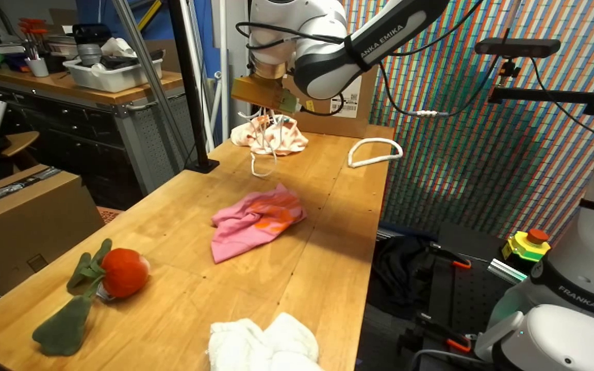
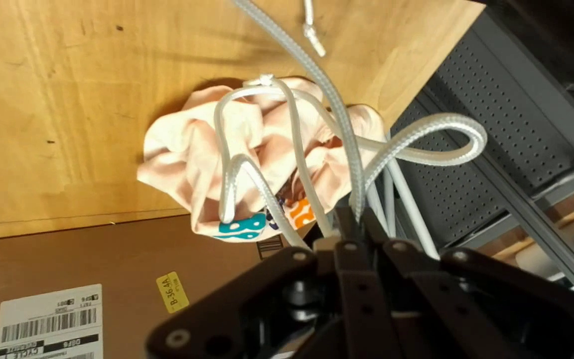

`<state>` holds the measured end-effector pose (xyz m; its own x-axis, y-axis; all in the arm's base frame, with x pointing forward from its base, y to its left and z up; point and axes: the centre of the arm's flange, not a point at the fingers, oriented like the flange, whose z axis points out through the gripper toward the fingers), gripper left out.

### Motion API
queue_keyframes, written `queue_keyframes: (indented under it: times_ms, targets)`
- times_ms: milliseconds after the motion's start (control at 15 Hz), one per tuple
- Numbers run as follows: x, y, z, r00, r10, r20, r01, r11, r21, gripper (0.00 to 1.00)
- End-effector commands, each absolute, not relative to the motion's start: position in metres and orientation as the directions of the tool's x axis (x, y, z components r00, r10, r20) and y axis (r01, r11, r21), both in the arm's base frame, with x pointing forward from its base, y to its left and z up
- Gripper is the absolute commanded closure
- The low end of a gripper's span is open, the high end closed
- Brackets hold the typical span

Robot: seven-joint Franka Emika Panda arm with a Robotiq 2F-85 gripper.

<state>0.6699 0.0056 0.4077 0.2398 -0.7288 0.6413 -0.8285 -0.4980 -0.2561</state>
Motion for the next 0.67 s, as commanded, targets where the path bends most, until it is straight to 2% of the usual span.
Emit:
queue_keyframes:
  times_ms: [0,600]
  targets:
    - [0.634,-0.008,0.405,0.327,-0.696,0.639,-0.812,-0.553,-0.186,0.95]
    - [0.571,-0.039,0.352,0.439,-0.679,0.588,-0.828,-0.561,-0.029,0.95]
